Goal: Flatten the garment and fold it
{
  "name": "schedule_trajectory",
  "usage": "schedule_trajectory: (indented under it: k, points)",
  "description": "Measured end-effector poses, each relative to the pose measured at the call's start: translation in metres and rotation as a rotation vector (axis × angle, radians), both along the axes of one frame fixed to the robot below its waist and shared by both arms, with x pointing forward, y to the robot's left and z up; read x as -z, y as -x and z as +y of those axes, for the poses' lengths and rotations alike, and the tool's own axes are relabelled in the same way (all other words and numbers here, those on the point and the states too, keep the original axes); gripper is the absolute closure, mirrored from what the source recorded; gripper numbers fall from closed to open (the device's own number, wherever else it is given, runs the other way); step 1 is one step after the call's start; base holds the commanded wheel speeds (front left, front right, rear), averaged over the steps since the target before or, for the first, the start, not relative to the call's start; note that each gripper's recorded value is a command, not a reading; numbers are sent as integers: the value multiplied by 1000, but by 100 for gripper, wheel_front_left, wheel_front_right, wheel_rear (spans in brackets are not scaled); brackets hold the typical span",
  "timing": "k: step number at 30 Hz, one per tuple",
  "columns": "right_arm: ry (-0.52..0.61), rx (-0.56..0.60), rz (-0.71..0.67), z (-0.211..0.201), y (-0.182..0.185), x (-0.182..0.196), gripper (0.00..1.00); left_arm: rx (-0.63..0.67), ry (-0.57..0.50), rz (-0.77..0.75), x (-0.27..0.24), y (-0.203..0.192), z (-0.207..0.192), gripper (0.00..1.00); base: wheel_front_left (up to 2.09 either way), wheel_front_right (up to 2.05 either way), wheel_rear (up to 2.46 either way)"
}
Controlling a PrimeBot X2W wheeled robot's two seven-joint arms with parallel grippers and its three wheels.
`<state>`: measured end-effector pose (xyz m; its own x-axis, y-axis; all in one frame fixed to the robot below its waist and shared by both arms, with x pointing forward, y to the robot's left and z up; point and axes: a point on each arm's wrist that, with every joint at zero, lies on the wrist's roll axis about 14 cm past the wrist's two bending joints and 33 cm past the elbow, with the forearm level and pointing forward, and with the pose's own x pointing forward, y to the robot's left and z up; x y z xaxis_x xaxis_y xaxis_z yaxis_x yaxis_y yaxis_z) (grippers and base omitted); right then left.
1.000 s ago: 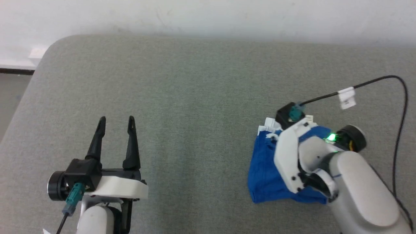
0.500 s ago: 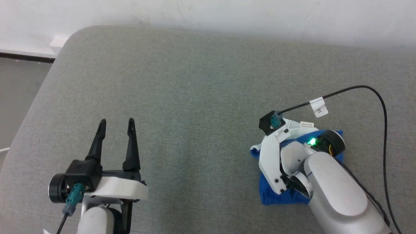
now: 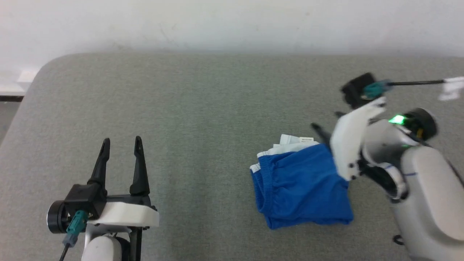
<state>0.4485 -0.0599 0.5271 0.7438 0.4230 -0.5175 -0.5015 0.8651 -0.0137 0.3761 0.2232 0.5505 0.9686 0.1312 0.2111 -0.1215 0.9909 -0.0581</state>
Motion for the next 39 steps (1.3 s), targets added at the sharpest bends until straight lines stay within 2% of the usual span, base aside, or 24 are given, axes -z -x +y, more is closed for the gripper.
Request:
schedule_trajectory:
  k: [4,7,13,19,23,24,25,26,31,36,39]
  points:
    - [39,178,9,-61,5,19,0,35,1,-5,-1,-7,-12,0,0,0,0]
    - [61,235,86,-78,21,52,0,46,2,3,2,-10,-15,0,0,0,0]
    - [29,230,200,-59,37,97,0,52,3,29,11,-14,-17,0,0,0,0]
    - [105,209,326,-56,52,142,0,39,3,49,17,-13,-11,0,0,0,0]
    - [130,201,343,-57,53,153,0,28,2,54,19,-11,-8,0,0,0,0]
    - [133,197,346,-57,53,154,51,27,2,54,19,-11,-7,0,0,0,0]
    - [131,196,346,-56,52,153,79,26,2,53,19,-11,-7,0,0,0,0]
    - [131,191,343,-56,52,153,100,26,3,52,18,-11,-7,0,0,0,0]
    - [164,138,318,-54,51,145,100,46,4,38,14,-17,-14,0,0,0,0]
    - [284,92,270,-85,44,130,100,96,9,4,6,-30,-31,0,0,0,0]
    - [323,102,223,-110,32,111,100,142,14,-11,3,-42,-48,0,0,0,0]
